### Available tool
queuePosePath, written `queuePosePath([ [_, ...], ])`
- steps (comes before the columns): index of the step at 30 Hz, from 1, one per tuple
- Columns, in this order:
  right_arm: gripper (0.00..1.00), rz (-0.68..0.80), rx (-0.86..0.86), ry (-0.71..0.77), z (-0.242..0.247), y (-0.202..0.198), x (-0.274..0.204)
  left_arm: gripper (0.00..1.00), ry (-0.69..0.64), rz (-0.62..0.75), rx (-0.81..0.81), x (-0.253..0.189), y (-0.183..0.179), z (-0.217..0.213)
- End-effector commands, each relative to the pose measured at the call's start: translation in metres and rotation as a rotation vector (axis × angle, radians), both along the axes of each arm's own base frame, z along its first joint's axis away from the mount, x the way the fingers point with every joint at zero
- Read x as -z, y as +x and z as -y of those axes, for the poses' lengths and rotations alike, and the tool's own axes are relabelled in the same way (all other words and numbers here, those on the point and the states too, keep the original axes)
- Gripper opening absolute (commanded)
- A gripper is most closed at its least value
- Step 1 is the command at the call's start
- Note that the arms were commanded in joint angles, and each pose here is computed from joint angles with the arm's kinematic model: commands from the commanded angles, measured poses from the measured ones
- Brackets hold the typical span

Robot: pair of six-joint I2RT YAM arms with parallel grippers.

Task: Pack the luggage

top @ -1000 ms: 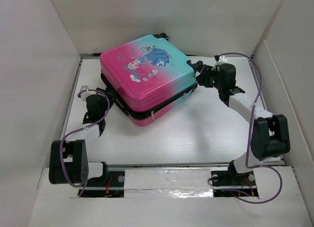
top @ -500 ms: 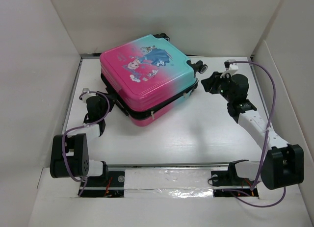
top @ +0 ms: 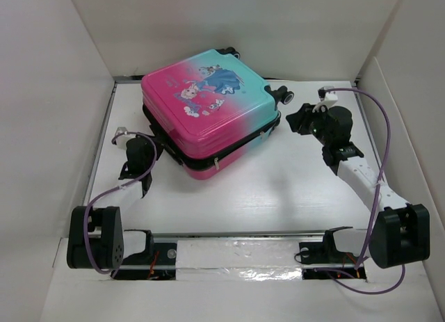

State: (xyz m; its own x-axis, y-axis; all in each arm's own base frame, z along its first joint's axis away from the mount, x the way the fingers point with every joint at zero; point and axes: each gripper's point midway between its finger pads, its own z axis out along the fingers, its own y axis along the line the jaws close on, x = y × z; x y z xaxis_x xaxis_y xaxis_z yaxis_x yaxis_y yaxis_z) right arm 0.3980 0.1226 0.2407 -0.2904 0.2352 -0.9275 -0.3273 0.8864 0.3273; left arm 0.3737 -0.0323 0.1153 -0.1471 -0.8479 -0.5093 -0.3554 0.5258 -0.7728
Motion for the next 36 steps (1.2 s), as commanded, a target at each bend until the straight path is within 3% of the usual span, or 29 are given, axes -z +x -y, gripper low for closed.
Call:
queuePosePath([
  [1,0.46,0.041,-0.009,-0.004,0.001,0.0,-0.009,0.27,0.113,-0.171,-0.131,0.037,-0.034,-0.033],
  [13,0.46,0.037,-0.021,-0.002,0.0,-0.003,-0.003,0.4,0.108,-0.188,-0.009,0.049,-0.023,-0.012],
  [19,0.46,0.031,-0.017,-0.007,0.003,-0.001,0.0,0.49,0.113,-0.07,-0.008,0.023,-0.025,-0.012],
  [24,0.46,0.015,-0.03,-0.007,0.0,0.001,0.007,0.5,0.125,-0.001,-0.04,0.008,-0.03,-0.018],
  [31,0.46,0.018,-0.03,-0.009,0.001,-0.001,0.006,0.44,0.103,-0.105,-0.012,0.034,-0.013,-0.011],
  [36,0.46,0.023,-0.029,-0.009,0.001,-0.003,0.004,0.43,0.079,-0.076,-0.039,0.034,-0.008,-0.018],
])
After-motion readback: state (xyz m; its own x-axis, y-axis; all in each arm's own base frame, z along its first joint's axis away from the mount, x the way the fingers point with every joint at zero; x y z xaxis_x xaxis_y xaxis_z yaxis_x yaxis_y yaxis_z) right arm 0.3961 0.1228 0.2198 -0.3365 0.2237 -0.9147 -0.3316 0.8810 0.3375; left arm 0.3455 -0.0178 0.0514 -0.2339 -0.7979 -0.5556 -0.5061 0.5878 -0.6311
